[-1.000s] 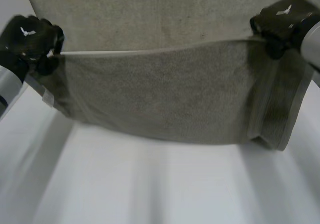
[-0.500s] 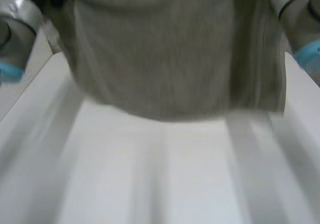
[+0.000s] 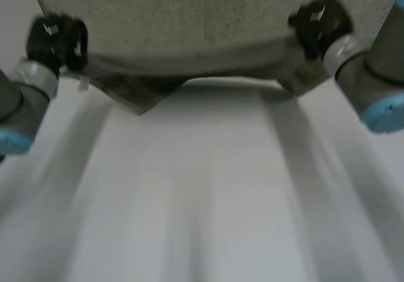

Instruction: Fold the towel.

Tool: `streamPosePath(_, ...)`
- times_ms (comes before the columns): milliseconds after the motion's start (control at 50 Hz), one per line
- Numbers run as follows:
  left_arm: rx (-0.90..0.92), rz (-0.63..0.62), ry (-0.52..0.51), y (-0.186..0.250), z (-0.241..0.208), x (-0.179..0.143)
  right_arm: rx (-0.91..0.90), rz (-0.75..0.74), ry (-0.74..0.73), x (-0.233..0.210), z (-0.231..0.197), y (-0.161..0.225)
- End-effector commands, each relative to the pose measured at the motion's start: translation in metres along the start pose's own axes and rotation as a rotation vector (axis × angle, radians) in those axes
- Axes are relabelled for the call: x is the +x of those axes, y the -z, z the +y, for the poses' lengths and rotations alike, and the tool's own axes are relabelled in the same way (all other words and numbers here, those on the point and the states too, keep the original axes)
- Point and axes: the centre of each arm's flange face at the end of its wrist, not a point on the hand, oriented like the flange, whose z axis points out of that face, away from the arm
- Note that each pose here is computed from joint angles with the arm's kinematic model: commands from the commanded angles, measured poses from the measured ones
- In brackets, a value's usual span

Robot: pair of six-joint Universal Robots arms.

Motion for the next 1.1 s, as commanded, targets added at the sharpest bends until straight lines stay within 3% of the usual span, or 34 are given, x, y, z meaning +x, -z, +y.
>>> streamPosePath(20,-0.105,0.099,0.007,0.04,0.052,0.026,-0.138,-0.161,-0.006,-0.049,0.055,0.016)
streamPosePath(200,-0.129,0.152,-0.072,0.07,0.046,0.027,-0.176,-0.19,-0.007,-0.053,0.06,0.044)
streamPosePath(460,0.105,0.1,-0.137,0.098,-0.055,0.004,-0.128,-0.106,0.02,-0.003,0.005,0.098)
streamPosePath(580,0.126,0.104,-0.109,0.106,-0.07,-0.003,-0.122,-0.084,0.046,0.018,-0.008,0.115)
streamPosePath(740,0.02,0.162,-0.042,0.112,-0.033,0.008,-0.141,-0.148,0.053,0.006,0.001,0.12)
streamPosePath(780,-0.093,0.21,0.006,0.113,0.002,0.022,-0.178,-0.164,0.055,0.0,0.01,0.116)
streamPosePath(840,-0.135,0.246,0.03,0.114,0.015,0.034,-0.201,-0.176,0.046,-0.005,0.018,0.112)
streamPosePath(880,-0.218,0.323,0.066,0.123,0.036,0.059,-0.21,-0.179,0.042,-0.006,0.021,0.111)
streamPosePath(1060,-0.321,0.399,0.101,0.137,0.059,0.083,-0.23,-0.151,0.019,-0.005,0.024,0.105)
streamPosePath(1100,-0.332,0.429,0.108,0.14,0.061,0.092,-0.26,-0.107,-0.044,-0.001,0.027,0.101)
